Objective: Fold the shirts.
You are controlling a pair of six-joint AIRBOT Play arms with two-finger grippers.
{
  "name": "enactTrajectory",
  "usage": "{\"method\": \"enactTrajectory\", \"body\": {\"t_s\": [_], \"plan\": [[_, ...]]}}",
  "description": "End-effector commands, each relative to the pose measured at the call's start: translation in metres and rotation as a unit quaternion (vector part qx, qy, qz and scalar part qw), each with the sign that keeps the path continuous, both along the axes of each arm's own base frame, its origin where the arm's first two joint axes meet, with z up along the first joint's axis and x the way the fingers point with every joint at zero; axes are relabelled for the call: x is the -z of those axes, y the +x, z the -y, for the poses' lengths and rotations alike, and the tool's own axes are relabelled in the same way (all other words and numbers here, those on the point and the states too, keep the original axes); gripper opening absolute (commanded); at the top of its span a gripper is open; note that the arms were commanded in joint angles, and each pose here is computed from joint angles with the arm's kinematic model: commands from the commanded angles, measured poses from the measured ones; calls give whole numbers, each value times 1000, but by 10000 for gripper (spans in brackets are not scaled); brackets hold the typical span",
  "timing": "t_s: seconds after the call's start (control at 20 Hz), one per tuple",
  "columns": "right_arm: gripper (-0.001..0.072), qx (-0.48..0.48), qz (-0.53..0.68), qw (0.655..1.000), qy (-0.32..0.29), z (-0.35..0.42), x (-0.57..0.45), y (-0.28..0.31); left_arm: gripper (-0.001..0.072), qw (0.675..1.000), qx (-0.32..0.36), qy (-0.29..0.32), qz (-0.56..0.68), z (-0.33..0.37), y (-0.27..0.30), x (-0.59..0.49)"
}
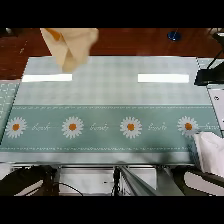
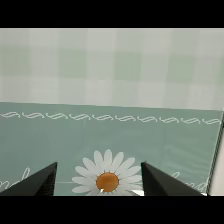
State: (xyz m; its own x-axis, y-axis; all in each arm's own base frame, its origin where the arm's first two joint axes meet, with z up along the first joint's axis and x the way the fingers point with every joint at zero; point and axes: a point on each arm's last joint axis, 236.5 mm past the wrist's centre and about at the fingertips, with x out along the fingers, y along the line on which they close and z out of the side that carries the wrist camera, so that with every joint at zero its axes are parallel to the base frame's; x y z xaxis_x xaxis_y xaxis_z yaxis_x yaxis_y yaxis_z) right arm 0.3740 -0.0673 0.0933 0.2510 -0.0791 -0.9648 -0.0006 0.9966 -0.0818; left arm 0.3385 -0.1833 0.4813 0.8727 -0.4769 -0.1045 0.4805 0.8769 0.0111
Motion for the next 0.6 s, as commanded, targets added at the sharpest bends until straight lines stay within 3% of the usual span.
{"method": "enactTrajectory", "body": {"t_s": [0.0,0.2,0.4,0.55], "plan": [[597,7,-17,1000,-2,2,2,-8,33,995,95,-18,0,35,-75,-15],[596,7,-23,1000,0,1,3,-11,33,983,129,41,-126,86,-65,84],[596,9,-20,1000,5,-1,2,-10,34,955,120,126,-238,126,-25,225],[596,6,-16,1000,19,-8,1,-8,34,938,139,123,-292,172,-4,308]]}}
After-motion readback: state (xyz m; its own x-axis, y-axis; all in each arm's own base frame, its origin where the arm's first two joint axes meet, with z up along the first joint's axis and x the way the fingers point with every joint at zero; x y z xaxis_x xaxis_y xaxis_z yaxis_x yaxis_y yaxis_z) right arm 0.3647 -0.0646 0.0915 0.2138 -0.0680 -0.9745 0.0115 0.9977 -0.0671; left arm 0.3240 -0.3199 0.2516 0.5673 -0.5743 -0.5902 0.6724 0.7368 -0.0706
